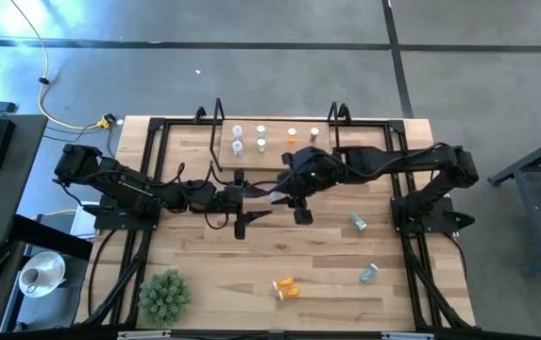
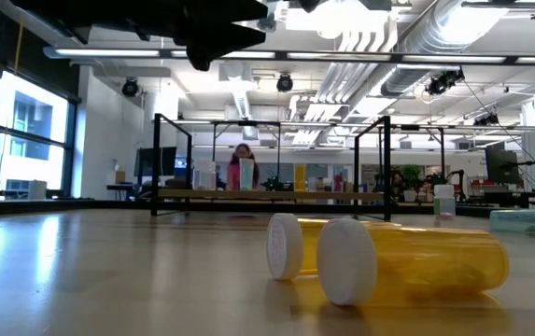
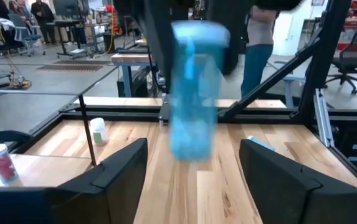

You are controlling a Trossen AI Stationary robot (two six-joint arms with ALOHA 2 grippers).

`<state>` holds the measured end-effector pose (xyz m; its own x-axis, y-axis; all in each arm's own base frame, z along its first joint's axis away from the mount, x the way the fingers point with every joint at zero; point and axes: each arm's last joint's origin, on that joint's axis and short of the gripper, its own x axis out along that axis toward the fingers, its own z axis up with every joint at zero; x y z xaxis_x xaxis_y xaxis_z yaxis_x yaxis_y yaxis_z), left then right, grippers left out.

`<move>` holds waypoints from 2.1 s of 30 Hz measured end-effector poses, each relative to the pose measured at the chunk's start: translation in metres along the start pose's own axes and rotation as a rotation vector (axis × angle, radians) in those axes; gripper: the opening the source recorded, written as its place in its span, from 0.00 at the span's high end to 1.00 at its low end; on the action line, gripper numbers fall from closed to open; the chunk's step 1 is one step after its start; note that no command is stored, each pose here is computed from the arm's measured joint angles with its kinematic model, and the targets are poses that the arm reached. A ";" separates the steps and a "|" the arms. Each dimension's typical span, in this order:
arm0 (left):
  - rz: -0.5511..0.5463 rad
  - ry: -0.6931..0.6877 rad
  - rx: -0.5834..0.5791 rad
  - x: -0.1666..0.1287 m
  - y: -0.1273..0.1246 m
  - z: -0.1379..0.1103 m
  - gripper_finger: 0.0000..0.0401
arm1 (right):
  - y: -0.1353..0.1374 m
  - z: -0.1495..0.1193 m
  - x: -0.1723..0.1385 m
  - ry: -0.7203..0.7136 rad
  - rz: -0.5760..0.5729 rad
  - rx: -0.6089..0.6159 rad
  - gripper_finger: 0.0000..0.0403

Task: Pick and place medicine bottles onto shelf by color
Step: Put the top blue pill bottle on the shelf aligned with the other blue pill bottle

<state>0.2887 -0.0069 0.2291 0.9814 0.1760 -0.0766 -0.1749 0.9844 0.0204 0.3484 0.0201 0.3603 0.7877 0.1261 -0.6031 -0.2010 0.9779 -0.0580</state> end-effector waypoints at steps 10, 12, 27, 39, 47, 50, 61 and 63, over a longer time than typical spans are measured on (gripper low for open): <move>-0.001 0.005 -0.003 -0.004 0.001 0.004 0.40 | -0.002 0.008 -0.062 -0.095 -0.206 0.015 0.75; -0.002 0.005 -0.018 -0.006 0.001 0.006 0.40 | -0.003 0.009 -0.076 -0.117 -0.254 0.036 0.74; -0.020 0.044 0.003 -0.011 -0.003 0.006 0.40 | -0.004 -0.003 -0.076 0.009 -0.353 0.110 0.73; -0.019 0.050 0.023 -0.013 -0.005 0.006 0.40 | -0.016 -0.057 -0.035 0.065 -0.360 0.160 0.73; 0.022 0.046 0.023 -0.012 -0.003 0.007 0.40 | -0.037 -0.092 -0.019 0.064 -0.427 0.271 0.73; 0.023 0.047 0.023 -0.012 -0.003 0.007 0.40 | -0.049 -0.101 -0.015 0.018 -0.462 0.307 0.73; 0.023 0.049 0.024 -0.012 -0.003 0.006 0.40 | -0.101 -0.133 -0.014 0.005 -0.599 0.523 0.73; 0.023 0.050 0.024 -0.012 -0.003 0.006 0.40 | -0.107 -0.133 -0.015 0.002 -0.604 0.543 0.73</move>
<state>0.2776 -0.0124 0.2364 0.9719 0.1995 -0.1251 -0.1951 0.9797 0.0466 0.2808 -0.1086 0.2692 0.6684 -0.4495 -0.5926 0.5698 0.8215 0.0196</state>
